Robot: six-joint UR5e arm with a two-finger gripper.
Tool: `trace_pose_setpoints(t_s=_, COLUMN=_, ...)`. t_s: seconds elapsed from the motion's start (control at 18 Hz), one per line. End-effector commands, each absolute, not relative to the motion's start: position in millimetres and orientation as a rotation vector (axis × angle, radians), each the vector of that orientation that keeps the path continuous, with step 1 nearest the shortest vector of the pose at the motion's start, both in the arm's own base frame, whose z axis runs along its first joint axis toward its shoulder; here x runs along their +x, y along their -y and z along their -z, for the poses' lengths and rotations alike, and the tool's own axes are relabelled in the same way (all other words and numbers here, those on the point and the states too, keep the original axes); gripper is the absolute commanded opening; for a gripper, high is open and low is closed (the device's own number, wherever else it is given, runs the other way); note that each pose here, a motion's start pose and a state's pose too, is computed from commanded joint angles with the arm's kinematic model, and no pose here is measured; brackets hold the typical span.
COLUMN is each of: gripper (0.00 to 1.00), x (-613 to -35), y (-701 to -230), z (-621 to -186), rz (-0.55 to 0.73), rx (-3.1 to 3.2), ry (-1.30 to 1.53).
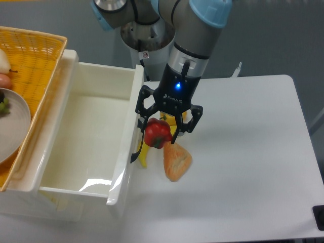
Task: Place the red pepper in the upper white drawer
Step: 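Lift the red pepper up and move it toward the open drawer, then carry the red pepper over the drawer and lower it inside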
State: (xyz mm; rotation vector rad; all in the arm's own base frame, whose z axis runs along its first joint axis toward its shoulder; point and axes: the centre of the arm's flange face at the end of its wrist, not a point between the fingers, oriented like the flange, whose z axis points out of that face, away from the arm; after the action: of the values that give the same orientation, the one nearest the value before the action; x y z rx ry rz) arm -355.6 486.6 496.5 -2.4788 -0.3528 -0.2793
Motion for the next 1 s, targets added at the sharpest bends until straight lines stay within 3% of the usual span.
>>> trace_pose_setpoints(t_s=0.22, gripper=0.56, x=-347.3, y=-493.9, z=-499.7, rz=0.345, rx=-2.443, ry=0.382)
trace_pose_setpoints(t_s=1.0, gripper=0.56, x=-302.8, y=-501.1, z=-501.4, rz=0.353, rx=-2.487, ry=0.31)
